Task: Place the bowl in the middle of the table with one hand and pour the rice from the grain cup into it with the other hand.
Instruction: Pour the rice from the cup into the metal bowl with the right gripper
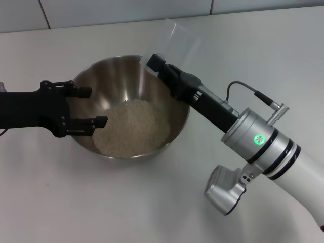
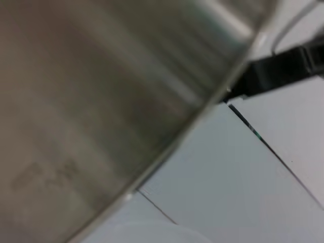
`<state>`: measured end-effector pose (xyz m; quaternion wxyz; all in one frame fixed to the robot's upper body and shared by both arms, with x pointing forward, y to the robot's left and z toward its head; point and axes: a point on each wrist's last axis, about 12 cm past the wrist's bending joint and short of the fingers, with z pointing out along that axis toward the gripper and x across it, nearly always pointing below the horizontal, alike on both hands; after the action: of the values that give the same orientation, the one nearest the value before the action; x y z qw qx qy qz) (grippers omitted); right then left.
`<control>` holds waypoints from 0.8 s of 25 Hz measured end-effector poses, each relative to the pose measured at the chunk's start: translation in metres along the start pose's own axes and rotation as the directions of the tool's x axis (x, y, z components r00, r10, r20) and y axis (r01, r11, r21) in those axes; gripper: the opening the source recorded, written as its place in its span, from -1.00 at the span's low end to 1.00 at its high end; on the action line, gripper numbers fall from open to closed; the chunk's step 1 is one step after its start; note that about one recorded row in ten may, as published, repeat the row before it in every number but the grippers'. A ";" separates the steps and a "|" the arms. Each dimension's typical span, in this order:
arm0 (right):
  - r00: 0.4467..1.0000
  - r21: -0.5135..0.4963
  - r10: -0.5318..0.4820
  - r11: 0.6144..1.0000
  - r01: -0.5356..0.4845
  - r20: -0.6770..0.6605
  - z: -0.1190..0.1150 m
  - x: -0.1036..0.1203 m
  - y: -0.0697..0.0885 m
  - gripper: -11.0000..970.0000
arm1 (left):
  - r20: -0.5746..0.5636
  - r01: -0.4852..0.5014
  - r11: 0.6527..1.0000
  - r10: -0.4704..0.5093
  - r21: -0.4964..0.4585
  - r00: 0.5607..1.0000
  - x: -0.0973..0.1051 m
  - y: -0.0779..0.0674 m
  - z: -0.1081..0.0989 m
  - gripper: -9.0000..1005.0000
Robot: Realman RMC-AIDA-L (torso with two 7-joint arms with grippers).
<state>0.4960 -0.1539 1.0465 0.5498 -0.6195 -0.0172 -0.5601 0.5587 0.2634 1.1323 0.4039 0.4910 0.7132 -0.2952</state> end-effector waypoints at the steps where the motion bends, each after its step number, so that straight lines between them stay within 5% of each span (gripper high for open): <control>1: 1.000 0.000 0.000 1.000 0.000 0.000 0.000 0.000 0.000 -0.77 | 0.000 0.000 1.000 0.000 0.000 1.000 0.000 0.000 0.000 0.63; 6: 1.000 0.020 0.028 0.999 -0.028 -0.007 0.006 -0.003 -0.006 -0.76 | 0.000 -0.001 1.000 0.001 0.002 1.000 0.000 0.000 0.000 0.63; 8: 0.988 0.023 0.146 0.989 -0.145 -0.041 0.009 -0.003 -0.010 -0.75 | 0.000 -0.001 1.000 0.001 0.003 1.000 0.000 0.000 0.000 0.63; 11: 0.912 0.037 0.396 0.918 -0.395 -0.108 0.011 -0.002 -0.015 -0.75 | 0.000 -0.001 1.000 0.001 0.003 1.000 0.000 0.000 0.000 0.63; 12: 0.823 0.050 0.550 0.834 -0.549 -0.143 0.010 -0.002 -0.015 -0.75 | 0.000 0.000 1.000 0.000 0.002 1.000 0.000 0.000 0.000 0.63; 13: 0.823 0.050 0.550 0.834 -0.549 -0.143 0.010 -0.002 -0.015 -0.74 | 0.000 0.000 1.000 0.000 0.002 1.000 0.000 0.000 0.000 0.63; 16: 0.633 0.097 0.750 0.656 -0.749 -0.191 0.008 0.000 -0.015 -0.74 | 0.000 0.000 1.000 0.000 0.001 1.000 0.000 0.000 0.000 0.63; 20: 0.248 0.232 0.948 0.292 -0.928 -0.199 0.001 0.010 -0.008 -0.73 | -0.001 0.002 1.000 -0.002 0.000 1.000 0.000 0.000 -0.001 0.63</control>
<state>0.4948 -0.1560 1.0592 0.7900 -0.3961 0.4190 -0.2086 0.5584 0.2642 1.1323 0.4032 0.4905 0.7139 -0.2952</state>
